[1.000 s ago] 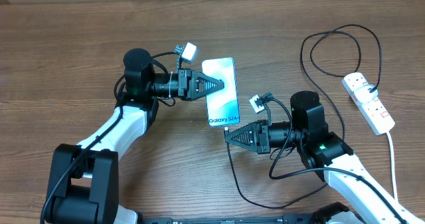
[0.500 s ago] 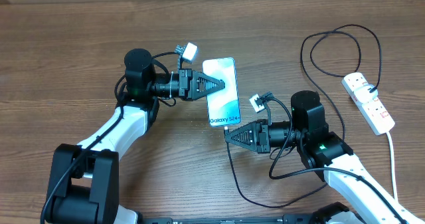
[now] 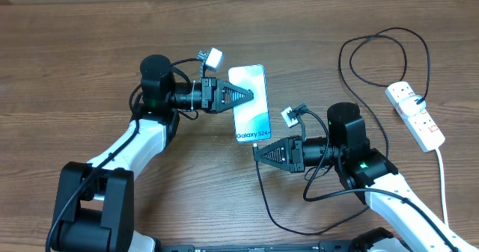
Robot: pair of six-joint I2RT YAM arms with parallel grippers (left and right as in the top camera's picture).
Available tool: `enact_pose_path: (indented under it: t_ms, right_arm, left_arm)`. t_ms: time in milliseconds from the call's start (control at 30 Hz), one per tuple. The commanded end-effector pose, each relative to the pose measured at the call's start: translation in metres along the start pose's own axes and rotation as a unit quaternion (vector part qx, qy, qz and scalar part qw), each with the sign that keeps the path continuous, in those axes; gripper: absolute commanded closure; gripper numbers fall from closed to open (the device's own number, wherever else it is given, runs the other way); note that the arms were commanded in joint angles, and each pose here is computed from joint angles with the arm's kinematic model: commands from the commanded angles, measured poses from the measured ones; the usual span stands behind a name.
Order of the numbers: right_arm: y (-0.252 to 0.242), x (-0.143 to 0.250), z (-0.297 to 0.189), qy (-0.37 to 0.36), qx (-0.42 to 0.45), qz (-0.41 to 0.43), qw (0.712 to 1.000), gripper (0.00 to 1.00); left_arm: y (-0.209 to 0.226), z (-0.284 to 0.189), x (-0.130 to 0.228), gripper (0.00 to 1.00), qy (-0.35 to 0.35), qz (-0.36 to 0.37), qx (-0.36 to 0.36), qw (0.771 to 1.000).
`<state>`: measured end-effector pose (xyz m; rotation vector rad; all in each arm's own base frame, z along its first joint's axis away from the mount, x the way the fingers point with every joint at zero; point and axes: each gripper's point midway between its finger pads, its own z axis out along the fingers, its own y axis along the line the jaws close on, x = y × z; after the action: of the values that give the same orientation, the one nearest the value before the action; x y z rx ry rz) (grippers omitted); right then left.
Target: Plug charger to phone and switch on socket
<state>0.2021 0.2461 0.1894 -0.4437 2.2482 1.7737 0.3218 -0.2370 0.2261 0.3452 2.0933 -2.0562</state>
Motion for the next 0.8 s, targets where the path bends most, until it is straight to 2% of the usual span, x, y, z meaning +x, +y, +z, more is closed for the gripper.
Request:
enact_pose_path:
  t_ms: [0, 767]
  right_arm:
    - [0.0057, -0.0078, -0.0020, -0.007, -0.003, -0.009, 1.000, 0.96]
    - [0.0021, -0.0145, -0.0022, -0.022, 0.010, -0.017, 1.000, 0.96]
  left_arm:
    - [-0.0094, 0.0026, -0.0020, 0.96, 0.001, 0.029, 0.003, 1.000]
    - [-0.0093, 0.0030, -0.0022, 0.96, 0.000, 0.029, 0.003, 1.000]
